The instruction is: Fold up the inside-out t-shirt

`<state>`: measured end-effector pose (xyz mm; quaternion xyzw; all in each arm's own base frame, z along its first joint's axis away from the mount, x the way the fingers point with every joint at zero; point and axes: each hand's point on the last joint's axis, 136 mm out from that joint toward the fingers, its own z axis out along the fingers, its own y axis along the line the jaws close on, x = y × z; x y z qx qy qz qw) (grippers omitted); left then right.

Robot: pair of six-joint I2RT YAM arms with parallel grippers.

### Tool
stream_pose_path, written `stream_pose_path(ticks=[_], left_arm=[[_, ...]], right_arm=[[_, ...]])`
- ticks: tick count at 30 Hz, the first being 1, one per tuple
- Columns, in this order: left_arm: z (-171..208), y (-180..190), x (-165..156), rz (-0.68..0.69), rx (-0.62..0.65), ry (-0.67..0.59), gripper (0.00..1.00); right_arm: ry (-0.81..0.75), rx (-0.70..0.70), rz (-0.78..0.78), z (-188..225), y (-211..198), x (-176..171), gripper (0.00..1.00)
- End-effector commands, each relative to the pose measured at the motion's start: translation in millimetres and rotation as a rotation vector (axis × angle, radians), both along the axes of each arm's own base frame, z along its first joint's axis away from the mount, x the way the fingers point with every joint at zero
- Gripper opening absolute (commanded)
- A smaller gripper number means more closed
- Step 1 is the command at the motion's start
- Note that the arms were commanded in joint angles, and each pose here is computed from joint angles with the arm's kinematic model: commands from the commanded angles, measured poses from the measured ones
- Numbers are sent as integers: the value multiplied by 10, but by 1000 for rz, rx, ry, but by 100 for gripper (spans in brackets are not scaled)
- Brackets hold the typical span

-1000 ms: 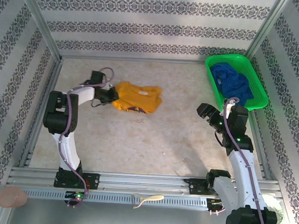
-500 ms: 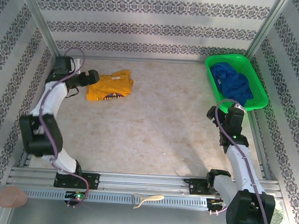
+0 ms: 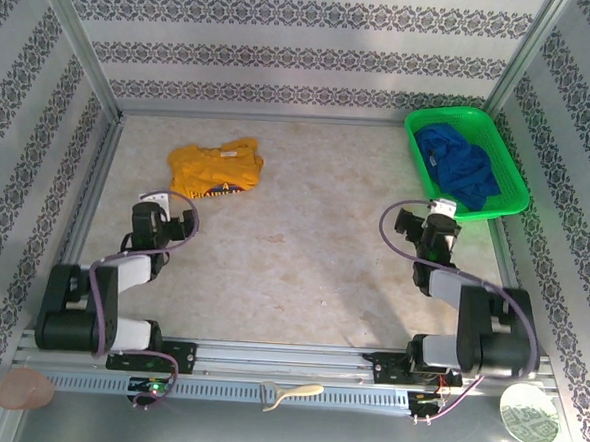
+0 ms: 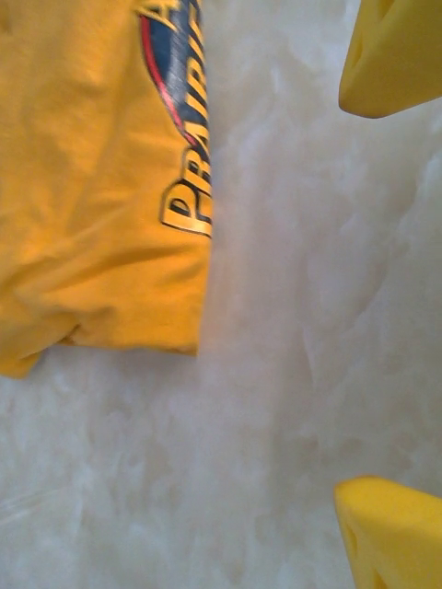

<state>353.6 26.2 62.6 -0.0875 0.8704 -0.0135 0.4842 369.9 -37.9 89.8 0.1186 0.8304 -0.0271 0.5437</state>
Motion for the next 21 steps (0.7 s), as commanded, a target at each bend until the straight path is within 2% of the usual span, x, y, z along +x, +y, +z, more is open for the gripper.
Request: stream_pose_path(ticks=[1, 3, 5, 7, 9, 13, 18, 21], left_arm=[[500, -70, 334, -46, 115, -257, 99], [375, -75, 354, -49, 117, -257, 99], [322, -65, 387, -40, 124, -307, 99], [229, -31, 410, -22, 110, -190, 99], [278, -61, 447, -40, 120, -246, 99], [264, -47, 450, -32, 118, -229, 99], [248, -47, 453, -30, 123, -215, 99], [265, -203, 434, -123, 114, -235, 99]], right_arm=[[-196, -33, 207, 185, 346, 210, 98], [-98, -29, 181, 142, 293, 243, 98], [-152, -34, 172, 178, 287, 274, 98], [-116, -52, 162, 159, 291, 261, 98], [-124, -97, 115, 173, 271, 259, 98], [-121, -117, 127, 171, 316, 259, 98], [-114, -76, 149, 155, 305, 293, 98], [-129, -85, 137, 179, 285, 249, 99]])
